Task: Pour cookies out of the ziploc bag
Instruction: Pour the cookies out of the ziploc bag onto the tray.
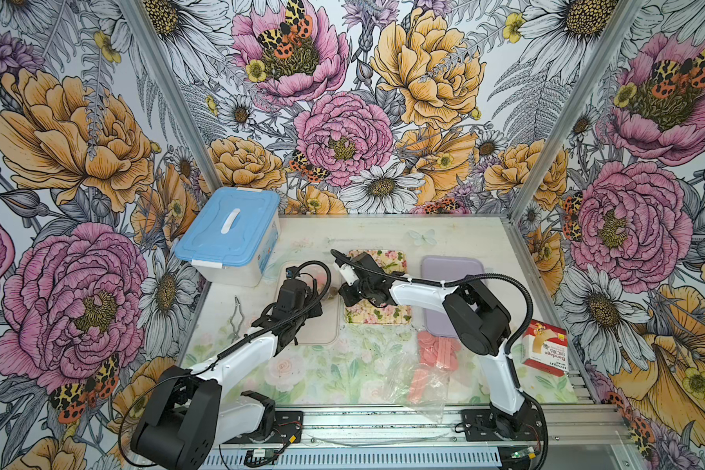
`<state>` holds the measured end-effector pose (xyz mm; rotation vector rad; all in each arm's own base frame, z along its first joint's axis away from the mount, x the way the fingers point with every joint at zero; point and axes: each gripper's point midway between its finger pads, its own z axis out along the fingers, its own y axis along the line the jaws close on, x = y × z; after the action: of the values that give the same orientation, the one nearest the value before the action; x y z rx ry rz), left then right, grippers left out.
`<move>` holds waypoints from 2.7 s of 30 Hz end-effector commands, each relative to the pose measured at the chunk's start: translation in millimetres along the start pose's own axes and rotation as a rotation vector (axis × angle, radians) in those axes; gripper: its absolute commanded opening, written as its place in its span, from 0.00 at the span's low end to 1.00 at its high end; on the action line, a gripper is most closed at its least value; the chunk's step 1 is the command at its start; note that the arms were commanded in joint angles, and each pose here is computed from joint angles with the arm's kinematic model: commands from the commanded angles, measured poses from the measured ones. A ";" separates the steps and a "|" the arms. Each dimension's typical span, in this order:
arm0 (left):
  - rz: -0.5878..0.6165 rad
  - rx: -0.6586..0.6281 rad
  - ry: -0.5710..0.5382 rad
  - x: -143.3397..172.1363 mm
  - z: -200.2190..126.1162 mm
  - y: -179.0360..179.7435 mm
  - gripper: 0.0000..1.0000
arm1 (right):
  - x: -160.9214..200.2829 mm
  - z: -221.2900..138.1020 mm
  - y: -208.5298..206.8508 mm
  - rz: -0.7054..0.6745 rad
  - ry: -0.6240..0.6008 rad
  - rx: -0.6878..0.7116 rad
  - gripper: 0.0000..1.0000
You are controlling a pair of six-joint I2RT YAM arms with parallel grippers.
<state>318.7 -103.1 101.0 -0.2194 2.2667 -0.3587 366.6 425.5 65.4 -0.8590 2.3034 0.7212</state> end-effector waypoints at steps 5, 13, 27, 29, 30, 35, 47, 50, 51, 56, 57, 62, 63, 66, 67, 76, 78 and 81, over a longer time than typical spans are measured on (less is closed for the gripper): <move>-0.015 -0.027 -0.077 -13.7 -21.9 13.5 0.00 | -35.1 -34.6 49.1 -0.060 -0.098 -0.087 0.00; 0.012 -0.004 0.142 18.3 8.2 2.7 0.21 | -28.2 -23.7 24.7 -0.041 -0.088 0.015 0.00; 0.067 0.014 0.270 44.4 26.7 -15.9 0.38 | -20.0 -13.5 -8.3 0.005 -0.070 0.097 0.00; 0.087 0.019 0.292 50.1 30.7 -20.7 0.40 | -20.2 -14.1 -8.1 0.004 -0.070 0.096 0.00; 0.099 0.015 0.301 52.5 32.3 -22.5 0.41 | -20.4 -14.3 -8.1 0.004 -0.071 0.097 0.00; 0.119 -0.020 0.322 60.1 39.2 -20.5 0.42 | -19.8 -14.0 -7.5 0.005 -0.068 0.093 0.00; 0.134 -0.123 0.319 63.7 53.0 -4.6 0.35 | -20.5 -14.9 -5.2 0.006 -0.069 0.081 0.00; 0.138 -0.143 0.322 65.7 58.3 -0.7 0.33 | -19.2 -13.6 -4.8 0.006 -0.066 0.079 0.00; 0.142 -0.152 0.324 66.5 60.2 0.5 0.30 | -19.3 -13.2 -5.2 0.006 -0.066 0.078 0.00; 0.137 -0.155 0.338 69.0 62.5 2.5 0.02 | -20.2 -14.8 -4.0 0.007 -0.067 0.074 0.00; 0.136 -0.155 0.336 68.2 61.8 2.7 0.00 | -21.1 -15.4 -3.8 0.005 -0.070 0.074 0.00; 0.118 -0.131 0.306 59.2 51.7 0.3 0.00 | -21.3 -15.7 -3.3 0.005 -0.070 0.072 0.00; 0.114 -0.115 0.298 56.3 48.0 -3.2 0.00 | -21.5 -16.0 -3.2 0.005 -0.071 0.072 0.00; 0.102 -0.074 0.255 44.4 34.0 -10.9 0.00 | -21.8 -16.7 -1.9 0.006 -0.072 0.068 0.00; 0.098 -0.062 0.238 40.4 28.9 -12.8 0.00 | -21.8 -17.0 -1.7 0.008 -0.071 0.065 0.00; 0.024 -0.022 0.102 7.4 -7.5 -4.1 0.00 | -36.1 -32.1 16.2 0.010 -0.101 -0.009 0.00; 0.019 -0.029 0.065 1.4 -15.5 -1.7 0.00 | -39.2 -34.7 24.6 0.011 -0.104 -0.046 0.00; 0.010 -0.024 0.003 -8.1 -27.8 -0.2 0.00 | -45.8 -33.8 29.7 0.017 -0.113 -0.067 0.00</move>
<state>304.1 -105.2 111.3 -0.1684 2.3364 -0.3318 357.0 432.5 92.8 -0.8395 2.2702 0.7748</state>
